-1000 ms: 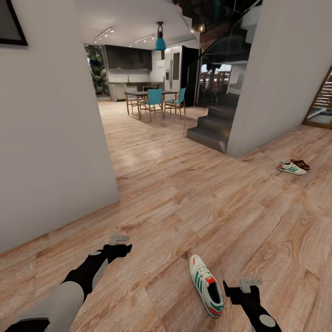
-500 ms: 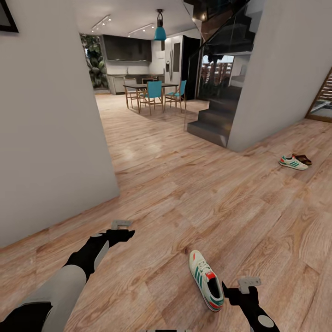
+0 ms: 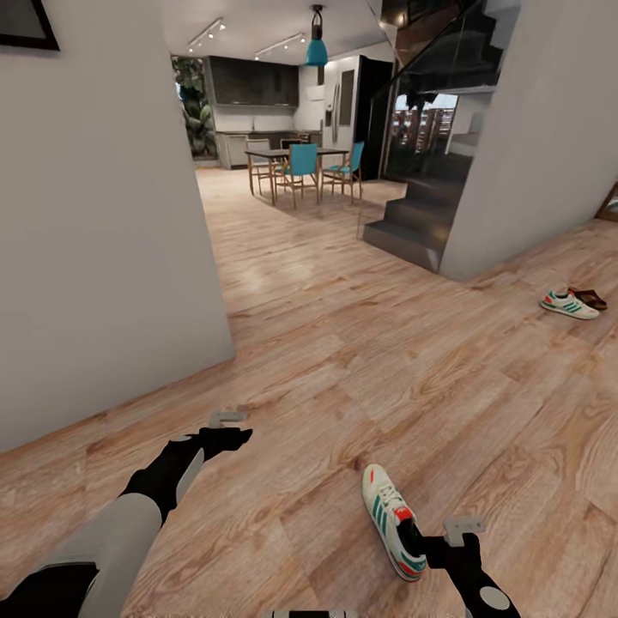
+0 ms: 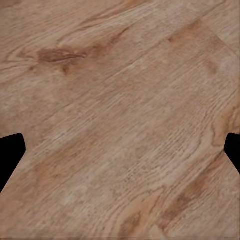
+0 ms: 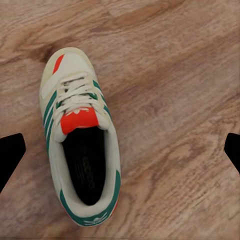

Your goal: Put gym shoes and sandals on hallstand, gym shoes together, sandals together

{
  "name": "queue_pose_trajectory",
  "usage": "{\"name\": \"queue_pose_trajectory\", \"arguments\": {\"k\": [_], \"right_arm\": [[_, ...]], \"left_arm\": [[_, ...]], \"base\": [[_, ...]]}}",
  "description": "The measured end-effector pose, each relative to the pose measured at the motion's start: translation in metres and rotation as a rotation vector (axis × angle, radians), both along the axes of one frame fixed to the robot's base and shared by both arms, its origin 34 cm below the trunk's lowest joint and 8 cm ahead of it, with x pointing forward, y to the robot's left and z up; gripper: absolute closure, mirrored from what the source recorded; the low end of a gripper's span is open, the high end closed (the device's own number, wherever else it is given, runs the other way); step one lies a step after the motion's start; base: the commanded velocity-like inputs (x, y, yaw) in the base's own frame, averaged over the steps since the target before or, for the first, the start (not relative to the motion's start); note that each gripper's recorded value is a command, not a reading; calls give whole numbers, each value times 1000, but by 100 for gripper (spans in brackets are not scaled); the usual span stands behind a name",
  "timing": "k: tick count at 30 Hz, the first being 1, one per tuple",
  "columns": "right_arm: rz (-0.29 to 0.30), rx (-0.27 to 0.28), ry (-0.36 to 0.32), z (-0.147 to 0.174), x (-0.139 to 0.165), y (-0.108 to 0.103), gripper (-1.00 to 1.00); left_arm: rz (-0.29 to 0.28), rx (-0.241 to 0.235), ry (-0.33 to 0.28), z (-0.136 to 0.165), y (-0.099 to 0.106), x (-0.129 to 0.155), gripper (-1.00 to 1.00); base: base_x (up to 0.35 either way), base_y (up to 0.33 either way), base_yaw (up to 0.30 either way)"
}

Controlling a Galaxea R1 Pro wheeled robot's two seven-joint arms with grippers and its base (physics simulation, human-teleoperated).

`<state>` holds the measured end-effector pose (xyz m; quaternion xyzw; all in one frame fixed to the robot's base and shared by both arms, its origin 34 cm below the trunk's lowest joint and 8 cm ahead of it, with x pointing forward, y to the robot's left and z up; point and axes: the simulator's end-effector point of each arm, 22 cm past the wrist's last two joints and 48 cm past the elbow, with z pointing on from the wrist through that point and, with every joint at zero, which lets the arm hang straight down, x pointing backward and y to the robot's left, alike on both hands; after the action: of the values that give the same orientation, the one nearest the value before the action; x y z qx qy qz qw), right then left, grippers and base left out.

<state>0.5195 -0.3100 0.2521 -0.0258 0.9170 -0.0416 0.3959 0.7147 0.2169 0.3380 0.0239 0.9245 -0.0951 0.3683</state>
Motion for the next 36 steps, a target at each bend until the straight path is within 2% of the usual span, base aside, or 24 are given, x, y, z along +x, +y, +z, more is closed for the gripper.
{"name": "queue_pose_trajectory", "arguments": {"k": [7, 16, 36], "right_arm": [[0, 0, 31, -14, -8, 0, -100], [-1, 0, 80, -35, -22, 0, -100], [-2, 0, 191, -82, -56, -1, -100]], "left_arm": [[1, -4, 26, -17, -1, -2, -100], [-3, -19, 23, -24, -7, 14, -100], [-7, -20, 132, -97, -7, -11, -100]], "base": [[0, 0, 10], [0, 0, 1], [0, 0, 0]]}}
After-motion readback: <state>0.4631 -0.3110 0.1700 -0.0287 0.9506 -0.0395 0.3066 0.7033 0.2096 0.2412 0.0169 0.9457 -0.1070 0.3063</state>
